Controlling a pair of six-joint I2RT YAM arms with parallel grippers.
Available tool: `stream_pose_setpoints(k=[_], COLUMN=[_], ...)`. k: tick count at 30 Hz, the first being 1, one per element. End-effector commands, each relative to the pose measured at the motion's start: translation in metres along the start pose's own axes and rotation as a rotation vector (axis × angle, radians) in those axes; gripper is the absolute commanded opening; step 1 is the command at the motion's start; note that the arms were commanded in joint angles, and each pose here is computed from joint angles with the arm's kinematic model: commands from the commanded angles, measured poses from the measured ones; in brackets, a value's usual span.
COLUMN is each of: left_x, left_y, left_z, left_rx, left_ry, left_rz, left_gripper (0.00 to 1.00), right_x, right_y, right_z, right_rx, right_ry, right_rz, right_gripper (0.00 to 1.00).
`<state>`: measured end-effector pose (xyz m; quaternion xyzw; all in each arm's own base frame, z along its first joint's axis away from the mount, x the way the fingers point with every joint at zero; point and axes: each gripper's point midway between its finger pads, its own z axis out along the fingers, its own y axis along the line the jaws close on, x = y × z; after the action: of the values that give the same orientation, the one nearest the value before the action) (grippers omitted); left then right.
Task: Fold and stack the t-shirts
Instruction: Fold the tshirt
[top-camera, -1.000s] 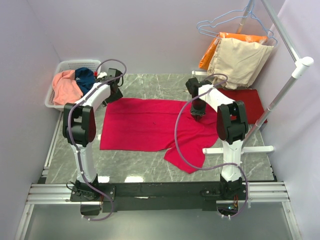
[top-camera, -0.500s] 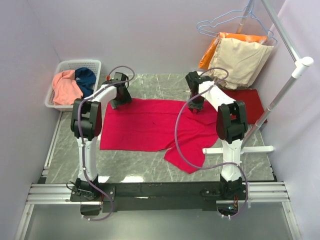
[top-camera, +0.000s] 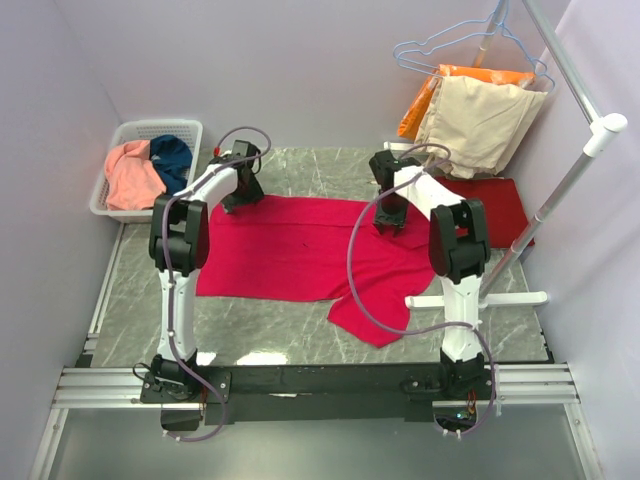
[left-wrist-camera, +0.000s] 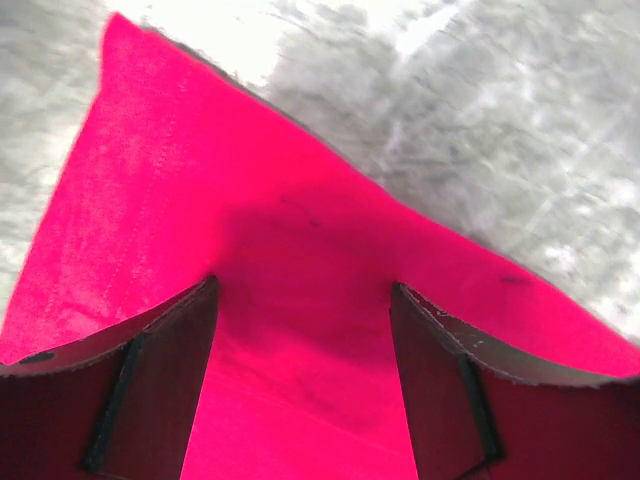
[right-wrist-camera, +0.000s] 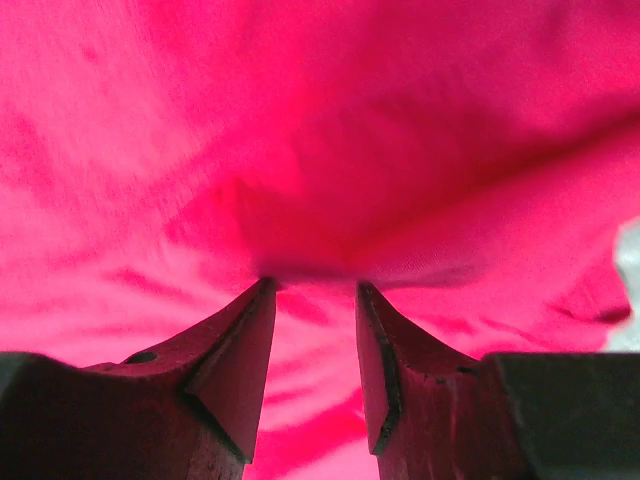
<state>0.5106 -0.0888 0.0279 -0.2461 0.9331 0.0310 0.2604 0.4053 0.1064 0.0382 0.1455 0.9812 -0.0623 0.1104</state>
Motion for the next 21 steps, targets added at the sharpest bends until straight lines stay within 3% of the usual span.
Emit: stream_pose_setpoints(k=[1, 13, 18, 21], left_x=[-0.008, -0.039, -0.051, -0.066], left_y=[0.021, 0.02, 0.016, 0.005], left_z=[0.007, 0.025, 0.023, 0.01], left_rx=[-0.136, -0.224, -0.184, -0.104], left_ry=[-0.046, -0.111, -0.137, -0.181], left_rz=[-0.031, -0.057, -0.063, -0.044], left_gripper=[0.75, 0.76, 0.76, 0.76], right_x=[-0.006, -0.054, -0.071, -0.083], right_y=[0.012, 0.052, 0.045, 0.037], right_z=[0.017, 0.02, -0.001, -0.025], right_rx=[-0.017, -0.116, -0.111, -0.123], right_ry=[0.034, 0.012, -0.07, -0.182], right_rz=[-0.018, -0.062, -0.045, -0.026], right_gripper=[0.45, 0.45, 0.44, 0.44])
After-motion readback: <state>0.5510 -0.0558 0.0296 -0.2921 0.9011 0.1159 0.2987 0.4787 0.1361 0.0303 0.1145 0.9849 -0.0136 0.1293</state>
